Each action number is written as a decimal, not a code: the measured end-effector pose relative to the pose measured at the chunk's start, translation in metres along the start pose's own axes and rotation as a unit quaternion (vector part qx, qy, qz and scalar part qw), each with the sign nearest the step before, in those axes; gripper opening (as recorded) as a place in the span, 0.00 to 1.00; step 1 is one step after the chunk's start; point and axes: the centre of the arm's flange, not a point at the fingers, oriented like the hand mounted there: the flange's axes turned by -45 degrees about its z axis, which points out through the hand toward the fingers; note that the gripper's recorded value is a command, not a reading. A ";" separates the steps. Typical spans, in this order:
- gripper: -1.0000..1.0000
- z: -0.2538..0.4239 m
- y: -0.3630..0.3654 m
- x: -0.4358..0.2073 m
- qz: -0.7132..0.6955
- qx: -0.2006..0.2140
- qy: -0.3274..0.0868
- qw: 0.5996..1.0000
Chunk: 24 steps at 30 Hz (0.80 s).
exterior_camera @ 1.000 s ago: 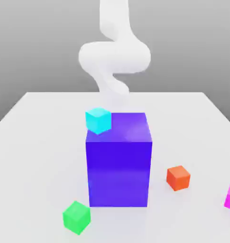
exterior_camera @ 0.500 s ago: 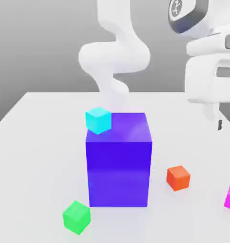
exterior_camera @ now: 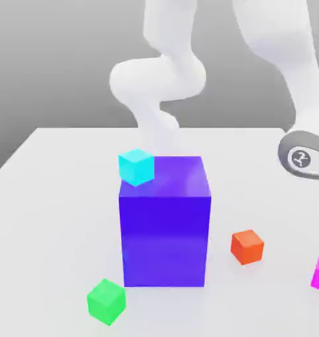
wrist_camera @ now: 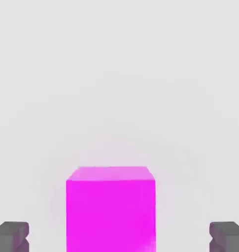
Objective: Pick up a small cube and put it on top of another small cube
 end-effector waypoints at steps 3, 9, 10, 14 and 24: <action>0.00 0.000 0.000 0.000 0.000 0.000 0.000 1.000; 0.00 -0.018 0.000 0.001 0.000 0.001 0.000 1.000; 0.00 -0.031 0.000 0.001 0.000 0.000 0.000 1.000; 0.00 -0.060 0.014 0.020 -0.011 0.000 0.011 1.000; 0.00 -0.015 0.194 -0.017 -0.023 0.030 -0.139 0.990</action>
